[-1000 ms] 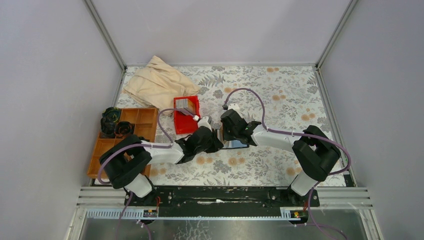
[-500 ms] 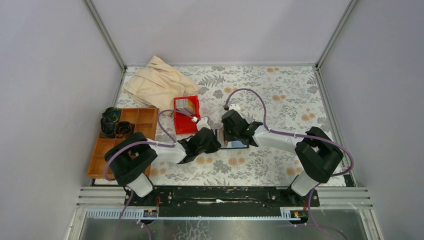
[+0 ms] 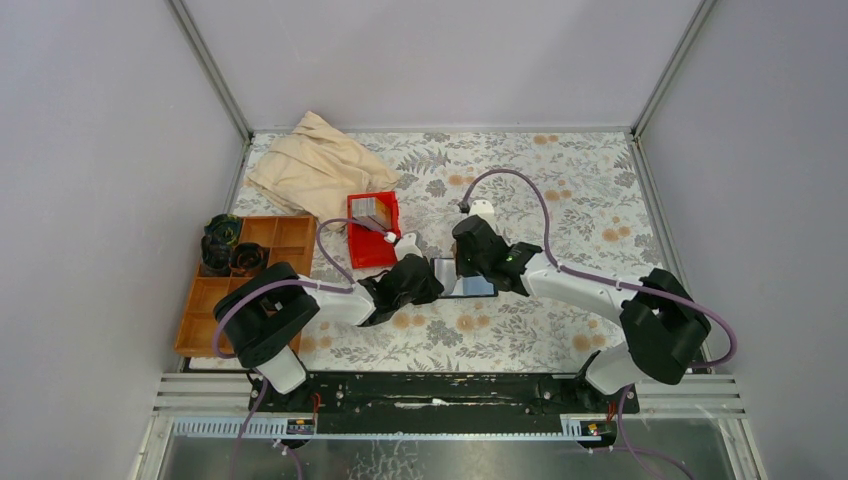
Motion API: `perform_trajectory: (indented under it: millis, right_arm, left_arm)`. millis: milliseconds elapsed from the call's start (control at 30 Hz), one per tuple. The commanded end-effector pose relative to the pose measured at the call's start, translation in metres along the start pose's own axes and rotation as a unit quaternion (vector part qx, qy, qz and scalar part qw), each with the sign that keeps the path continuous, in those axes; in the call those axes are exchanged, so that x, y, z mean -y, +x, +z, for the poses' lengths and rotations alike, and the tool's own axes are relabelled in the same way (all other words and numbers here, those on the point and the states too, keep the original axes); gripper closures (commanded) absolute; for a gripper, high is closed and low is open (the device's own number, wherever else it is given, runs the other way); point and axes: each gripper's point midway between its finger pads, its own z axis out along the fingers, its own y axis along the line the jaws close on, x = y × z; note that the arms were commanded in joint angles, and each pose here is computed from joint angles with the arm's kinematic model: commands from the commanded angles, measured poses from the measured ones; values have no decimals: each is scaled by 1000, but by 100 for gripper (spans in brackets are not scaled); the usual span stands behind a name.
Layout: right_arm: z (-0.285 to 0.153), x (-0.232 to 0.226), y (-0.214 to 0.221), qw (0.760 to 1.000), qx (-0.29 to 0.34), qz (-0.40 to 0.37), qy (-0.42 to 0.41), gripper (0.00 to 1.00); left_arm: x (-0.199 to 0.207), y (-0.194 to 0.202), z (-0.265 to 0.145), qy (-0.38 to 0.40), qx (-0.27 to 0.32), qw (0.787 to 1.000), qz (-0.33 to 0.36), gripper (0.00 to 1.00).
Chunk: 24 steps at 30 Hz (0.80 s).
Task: Put the credit cards into the card holder
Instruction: Open the card holder at the center of the board.
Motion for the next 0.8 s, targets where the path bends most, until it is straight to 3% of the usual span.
perform_trajectory:
  millis: [0, 267, 767]
  right_arm:
    - [-8, 24, -10, 998, 24, 6, 50, 100]
    - [-13, 66, 0, 996, 18, 29, 84, 100]
    - [-15, 87, 9, 995, 10, 47, 92, 100]
  left_arm:
    - [-23, 9, 4, -42, -11, 999, 13, 88]
    - [-23, 9, 2, -44, -13, 999, 17, 88]
    - [-26, 11, 3, -47, -18, 999, 19, 89]
